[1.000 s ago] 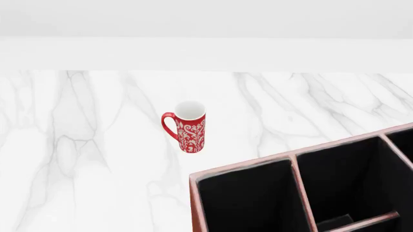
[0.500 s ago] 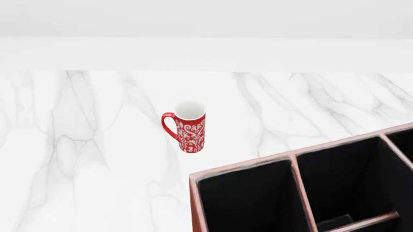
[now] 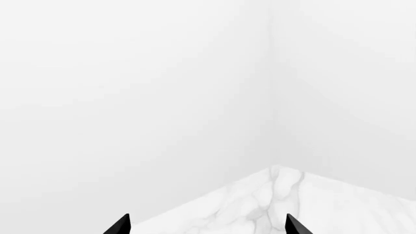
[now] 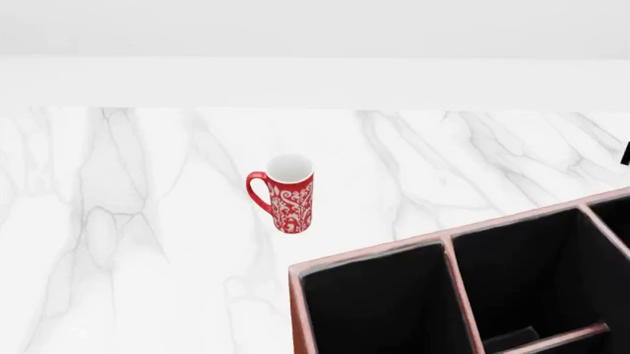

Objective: Pick up the book and place it in the right compartment of the caddy.

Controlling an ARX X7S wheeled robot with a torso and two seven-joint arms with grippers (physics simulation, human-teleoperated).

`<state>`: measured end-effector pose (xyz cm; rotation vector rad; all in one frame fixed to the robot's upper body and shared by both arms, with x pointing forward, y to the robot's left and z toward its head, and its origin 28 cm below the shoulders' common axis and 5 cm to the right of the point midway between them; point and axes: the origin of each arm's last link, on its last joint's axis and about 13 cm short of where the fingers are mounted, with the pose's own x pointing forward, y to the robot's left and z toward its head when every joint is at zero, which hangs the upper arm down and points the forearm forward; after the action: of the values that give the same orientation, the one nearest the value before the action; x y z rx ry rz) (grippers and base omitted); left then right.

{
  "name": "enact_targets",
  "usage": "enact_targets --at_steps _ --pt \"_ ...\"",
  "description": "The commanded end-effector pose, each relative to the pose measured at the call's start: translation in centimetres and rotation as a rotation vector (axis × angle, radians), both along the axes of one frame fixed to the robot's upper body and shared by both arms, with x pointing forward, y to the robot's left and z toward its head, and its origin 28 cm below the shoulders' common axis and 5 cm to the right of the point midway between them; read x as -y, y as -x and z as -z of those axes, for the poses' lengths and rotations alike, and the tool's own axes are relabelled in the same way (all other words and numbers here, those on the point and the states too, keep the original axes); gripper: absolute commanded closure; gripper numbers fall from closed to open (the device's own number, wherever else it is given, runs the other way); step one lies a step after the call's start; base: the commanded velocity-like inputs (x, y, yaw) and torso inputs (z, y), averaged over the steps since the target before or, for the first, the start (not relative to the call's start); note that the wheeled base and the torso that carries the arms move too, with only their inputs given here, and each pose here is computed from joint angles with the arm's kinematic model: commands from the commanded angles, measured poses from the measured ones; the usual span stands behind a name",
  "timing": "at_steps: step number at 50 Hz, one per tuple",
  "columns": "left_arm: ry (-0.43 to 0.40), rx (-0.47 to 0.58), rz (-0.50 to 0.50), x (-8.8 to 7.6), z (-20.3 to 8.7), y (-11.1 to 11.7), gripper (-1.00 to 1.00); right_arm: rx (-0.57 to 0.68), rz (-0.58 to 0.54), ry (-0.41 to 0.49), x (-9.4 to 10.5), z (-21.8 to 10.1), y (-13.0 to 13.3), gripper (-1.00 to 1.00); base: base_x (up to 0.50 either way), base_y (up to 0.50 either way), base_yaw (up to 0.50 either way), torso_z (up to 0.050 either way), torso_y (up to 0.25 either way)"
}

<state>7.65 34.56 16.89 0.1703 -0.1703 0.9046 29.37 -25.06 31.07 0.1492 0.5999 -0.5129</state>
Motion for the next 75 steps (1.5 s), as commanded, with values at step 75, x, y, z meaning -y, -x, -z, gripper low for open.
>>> enact_targets --at_steps 75 --pt "-0.007 -0.007 0.005 0.1 -0.2 0.0 -1.0 -0.126 0.05 0.035 0.7 6.4 -3.6 1.0 0.0 0.0 0.0 0.0 0.002"
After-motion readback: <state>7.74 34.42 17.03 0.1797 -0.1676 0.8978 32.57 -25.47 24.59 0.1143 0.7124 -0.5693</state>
